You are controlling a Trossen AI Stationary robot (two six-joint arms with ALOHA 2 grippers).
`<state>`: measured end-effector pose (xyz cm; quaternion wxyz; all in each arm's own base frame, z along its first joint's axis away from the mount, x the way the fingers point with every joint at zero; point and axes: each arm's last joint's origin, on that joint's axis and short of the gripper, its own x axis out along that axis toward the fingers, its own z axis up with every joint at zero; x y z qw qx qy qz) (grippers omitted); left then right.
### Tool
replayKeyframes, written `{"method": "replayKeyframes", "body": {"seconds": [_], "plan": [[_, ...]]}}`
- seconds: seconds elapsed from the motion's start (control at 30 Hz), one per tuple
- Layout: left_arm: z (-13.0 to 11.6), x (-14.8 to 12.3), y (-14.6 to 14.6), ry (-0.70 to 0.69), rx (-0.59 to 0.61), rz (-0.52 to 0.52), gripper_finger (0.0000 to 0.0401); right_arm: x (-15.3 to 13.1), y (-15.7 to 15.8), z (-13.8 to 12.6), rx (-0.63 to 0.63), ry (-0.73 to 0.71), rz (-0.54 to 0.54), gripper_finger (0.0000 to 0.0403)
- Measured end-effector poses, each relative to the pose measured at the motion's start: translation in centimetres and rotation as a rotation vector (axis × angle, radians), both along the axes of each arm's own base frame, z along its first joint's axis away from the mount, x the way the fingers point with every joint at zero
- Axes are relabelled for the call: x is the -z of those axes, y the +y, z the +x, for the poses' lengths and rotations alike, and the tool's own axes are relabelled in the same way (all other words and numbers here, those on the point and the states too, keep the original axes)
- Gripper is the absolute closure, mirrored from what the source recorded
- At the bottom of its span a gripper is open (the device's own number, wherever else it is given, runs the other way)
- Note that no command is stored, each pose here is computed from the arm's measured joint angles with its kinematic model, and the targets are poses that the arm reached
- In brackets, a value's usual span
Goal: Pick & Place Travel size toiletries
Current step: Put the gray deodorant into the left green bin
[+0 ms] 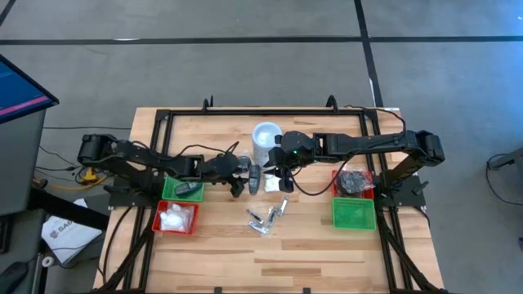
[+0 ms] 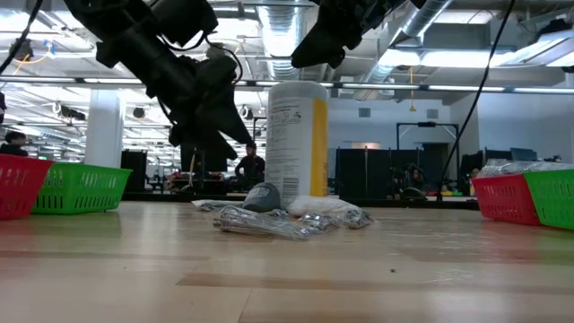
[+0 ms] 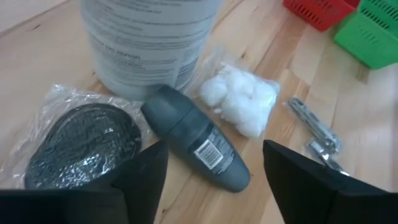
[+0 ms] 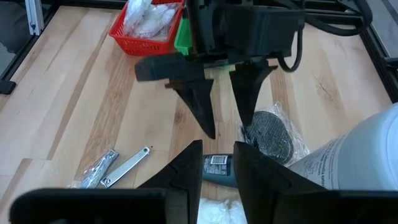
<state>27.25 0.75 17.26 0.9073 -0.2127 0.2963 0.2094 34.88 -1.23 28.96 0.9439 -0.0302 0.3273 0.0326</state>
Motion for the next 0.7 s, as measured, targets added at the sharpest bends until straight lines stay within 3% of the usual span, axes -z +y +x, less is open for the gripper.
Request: {"method": "replayKeyframes", "body": {"seconds": [0.23, 0.7], "plan": [[0.8, 1.3, 0.0, 0.003, -0.009, 0.005, 0.0115, 0.0, 0.0, 0.0, 0.0, -0.001, 0.0, 0.0321], [2.0, 2.9, 0.2, -0.027, -0.057, 0.035, 0.0114, 0.0, 0.0, 0.0, -0.001, 0.0, 0.0, 0.0321]]}}
